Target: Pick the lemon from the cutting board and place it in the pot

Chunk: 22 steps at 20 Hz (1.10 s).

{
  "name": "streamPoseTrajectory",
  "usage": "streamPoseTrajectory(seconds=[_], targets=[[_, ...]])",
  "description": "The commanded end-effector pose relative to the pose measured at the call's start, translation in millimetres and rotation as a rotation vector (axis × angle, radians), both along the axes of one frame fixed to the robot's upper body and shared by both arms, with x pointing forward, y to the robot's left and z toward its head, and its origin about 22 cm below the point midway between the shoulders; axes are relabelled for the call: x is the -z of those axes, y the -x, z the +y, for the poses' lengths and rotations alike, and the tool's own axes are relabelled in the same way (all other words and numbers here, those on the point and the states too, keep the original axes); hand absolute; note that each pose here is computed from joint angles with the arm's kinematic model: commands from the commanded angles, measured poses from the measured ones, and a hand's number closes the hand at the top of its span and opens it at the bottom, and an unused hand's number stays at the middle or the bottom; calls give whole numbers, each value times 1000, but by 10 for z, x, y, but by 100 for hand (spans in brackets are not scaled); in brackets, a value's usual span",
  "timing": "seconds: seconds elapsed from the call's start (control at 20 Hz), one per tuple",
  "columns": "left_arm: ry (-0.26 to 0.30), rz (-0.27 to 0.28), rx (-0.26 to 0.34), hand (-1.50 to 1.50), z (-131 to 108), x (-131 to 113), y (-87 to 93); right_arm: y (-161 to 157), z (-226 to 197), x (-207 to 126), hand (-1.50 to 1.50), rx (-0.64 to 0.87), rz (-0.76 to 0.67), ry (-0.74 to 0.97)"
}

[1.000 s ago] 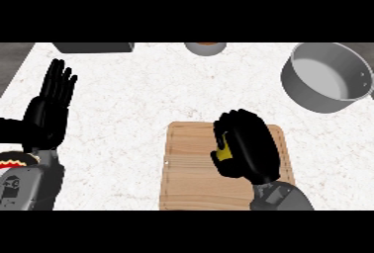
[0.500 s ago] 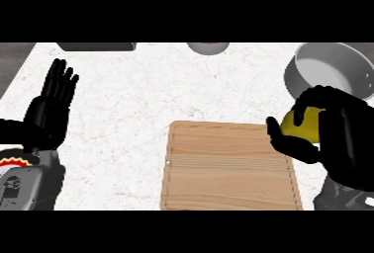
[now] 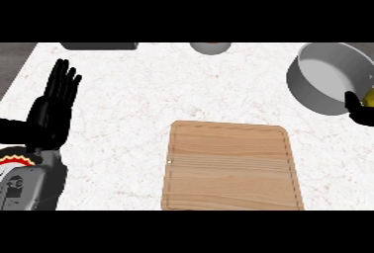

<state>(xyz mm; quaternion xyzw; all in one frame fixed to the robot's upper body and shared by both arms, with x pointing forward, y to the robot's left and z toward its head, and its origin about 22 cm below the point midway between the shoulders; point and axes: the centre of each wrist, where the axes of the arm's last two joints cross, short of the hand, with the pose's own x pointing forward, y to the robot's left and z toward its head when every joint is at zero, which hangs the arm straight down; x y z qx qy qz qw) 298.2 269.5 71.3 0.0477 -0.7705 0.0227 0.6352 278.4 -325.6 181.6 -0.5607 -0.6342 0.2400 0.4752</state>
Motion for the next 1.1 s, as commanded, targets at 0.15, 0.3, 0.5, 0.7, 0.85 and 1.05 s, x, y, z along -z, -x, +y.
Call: streamPoseTrajectory(seconds=[0.15,0.3,0.5,0.7,0.85,1.05], targets=[[-17,4,10,0,-3,158,2,-402,-760,200,150,41,2,-40],[-2,-5,23,0,-38,-129,69,-184,-1222,307,150,41,-3,-55],[3,-20,11,0,-85,61,-36,-418,-1541,300,150,13,16,-61],[5,0,12,0,-3,2,-89,-608,-1501,596,150,21,38,-14],[-5,-13,46,0,-70,-19,-11,-638,-1675,631,150,38,21,-39],[3,-11,47,0,-244,-31,19,-614,-1793,618,150,60,182,-1]])
